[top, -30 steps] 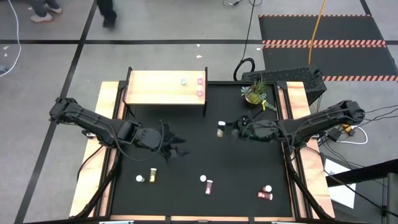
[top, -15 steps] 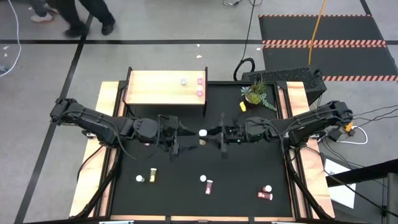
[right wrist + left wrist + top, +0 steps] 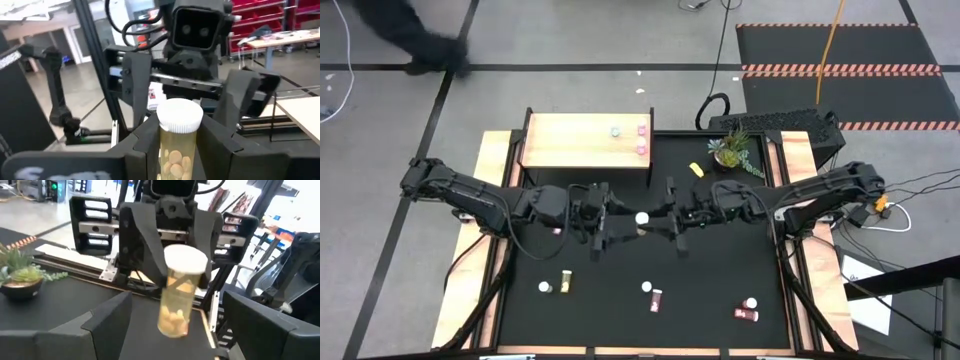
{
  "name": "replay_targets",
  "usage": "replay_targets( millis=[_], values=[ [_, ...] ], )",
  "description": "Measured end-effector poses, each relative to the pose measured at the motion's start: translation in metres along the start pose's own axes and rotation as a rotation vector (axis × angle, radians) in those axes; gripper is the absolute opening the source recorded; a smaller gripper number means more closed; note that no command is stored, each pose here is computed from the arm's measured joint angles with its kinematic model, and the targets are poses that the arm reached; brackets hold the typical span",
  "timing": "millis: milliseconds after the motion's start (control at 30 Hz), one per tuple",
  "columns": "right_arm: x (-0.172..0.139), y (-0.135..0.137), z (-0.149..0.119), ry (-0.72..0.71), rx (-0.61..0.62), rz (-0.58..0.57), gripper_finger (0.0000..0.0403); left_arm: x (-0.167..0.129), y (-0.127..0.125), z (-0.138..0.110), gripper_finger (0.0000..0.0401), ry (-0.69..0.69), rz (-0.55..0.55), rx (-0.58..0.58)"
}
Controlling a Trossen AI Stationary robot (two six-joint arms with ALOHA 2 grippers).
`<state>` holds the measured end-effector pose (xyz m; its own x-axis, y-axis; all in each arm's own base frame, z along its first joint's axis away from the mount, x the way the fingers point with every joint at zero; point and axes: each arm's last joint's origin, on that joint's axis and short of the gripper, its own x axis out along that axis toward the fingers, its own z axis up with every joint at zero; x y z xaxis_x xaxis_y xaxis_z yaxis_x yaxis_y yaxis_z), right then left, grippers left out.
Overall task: Pick and place medicine bottles onto shelf by color
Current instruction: Put the top yellow pill bottle on the shelf
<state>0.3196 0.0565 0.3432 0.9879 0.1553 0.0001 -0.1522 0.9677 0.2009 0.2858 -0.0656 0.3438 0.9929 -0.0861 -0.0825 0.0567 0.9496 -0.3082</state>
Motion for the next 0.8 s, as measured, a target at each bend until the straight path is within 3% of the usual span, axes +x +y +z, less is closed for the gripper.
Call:
replay_targets(
  millis=[167,300,400,633,800],
  values=[
    [-0.001,-0.002,-0.001,0.024,-0.07,-0.007,0.0104,-0.007,0.0,0.003,0.031,0.008,0.018,0.027],
    [0.0,-0.006,-0.006,0.058,-0.151,-0.106,0.0104,-0.013,0.002,0.009,0.031,-0.027,0.077,0.021],
    [-0.002,-0.011,-0.008,0.083,-0.202,-0.246,0.0104,-0.015,0.005,0.01,0.031,-0.044,0.154,0.028],
    [0.0,-0.015,-0.014,0.124,-0.373,-0.505,0.0104,-0.013,0.017,0.014,0.031,-0.147,0.339,-0.137],
    [0.003,-0.017,-0.017,0.121,-0.387,-0.561,0.0104,-0.01,0.029,0.018,0.031,-0.185,0.382,-0.166]
  ],
)
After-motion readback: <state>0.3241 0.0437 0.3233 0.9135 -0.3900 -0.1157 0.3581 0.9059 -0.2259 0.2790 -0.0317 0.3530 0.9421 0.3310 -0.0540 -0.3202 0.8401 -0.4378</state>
